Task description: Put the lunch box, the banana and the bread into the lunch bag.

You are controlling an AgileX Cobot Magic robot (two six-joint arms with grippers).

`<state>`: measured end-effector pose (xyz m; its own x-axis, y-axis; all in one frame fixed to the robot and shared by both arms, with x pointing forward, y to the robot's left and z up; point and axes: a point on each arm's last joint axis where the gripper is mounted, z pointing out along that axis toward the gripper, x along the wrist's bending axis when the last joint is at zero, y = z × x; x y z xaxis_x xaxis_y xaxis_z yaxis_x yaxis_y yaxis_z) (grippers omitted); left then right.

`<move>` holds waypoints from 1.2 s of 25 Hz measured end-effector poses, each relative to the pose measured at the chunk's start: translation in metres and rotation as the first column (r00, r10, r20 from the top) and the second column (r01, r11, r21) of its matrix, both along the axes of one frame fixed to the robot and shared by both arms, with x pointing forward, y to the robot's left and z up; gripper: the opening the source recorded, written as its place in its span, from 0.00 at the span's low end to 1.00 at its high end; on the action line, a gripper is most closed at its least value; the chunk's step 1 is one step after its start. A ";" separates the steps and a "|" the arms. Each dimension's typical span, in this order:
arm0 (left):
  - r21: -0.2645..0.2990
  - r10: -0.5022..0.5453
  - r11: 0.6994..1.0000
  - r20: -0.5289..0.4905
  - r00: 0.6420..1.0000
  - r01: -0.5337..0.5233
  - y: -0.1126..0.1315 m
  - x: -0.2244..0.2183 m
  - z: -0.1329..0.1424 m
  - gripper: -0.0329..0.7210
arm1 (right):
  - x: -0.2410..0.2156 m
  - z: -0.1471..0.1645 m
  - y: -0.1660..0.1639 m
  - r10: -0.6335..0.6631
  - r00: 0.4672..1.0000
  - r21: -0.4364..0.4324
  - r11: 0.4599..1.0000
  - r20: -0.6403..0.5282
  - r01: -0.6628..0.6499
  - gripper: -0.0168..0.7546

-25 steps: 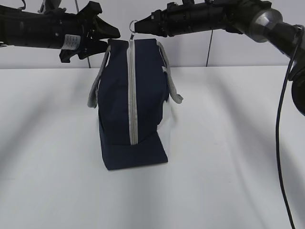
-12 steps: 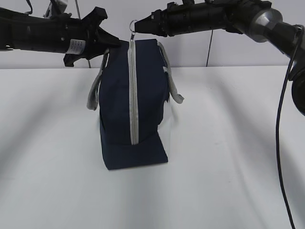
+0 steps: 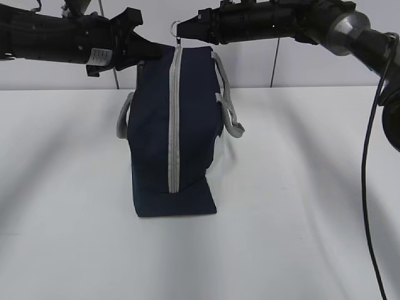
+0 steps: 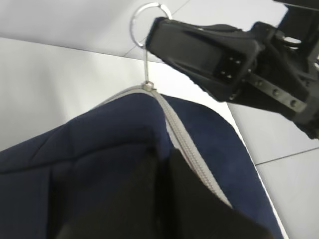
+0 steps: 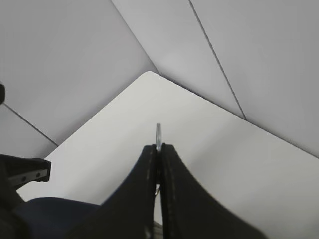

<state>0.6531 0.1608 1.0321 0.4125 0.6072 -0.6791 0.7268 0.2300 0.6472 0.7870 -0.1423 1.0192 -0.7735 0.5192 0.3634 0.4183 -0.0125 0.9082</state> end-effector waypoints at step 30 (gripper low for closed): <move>0.106 -0.145 0.985 0.103 0.984 0.134 -0.004 -0.001 0.017 0.06 | 0.016 -0.054 -0.003 -0.101 0.980 0.032 0.994 -0.172 0.108 0.00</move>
<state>0.6525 0.1565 1.0488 0.5671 0.5996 -0.5647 0.6702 0.0626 0.7395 0.8026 -0.1454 0.9656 -0.6408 0.5760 0.5075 0.5612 -0.0996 0.8217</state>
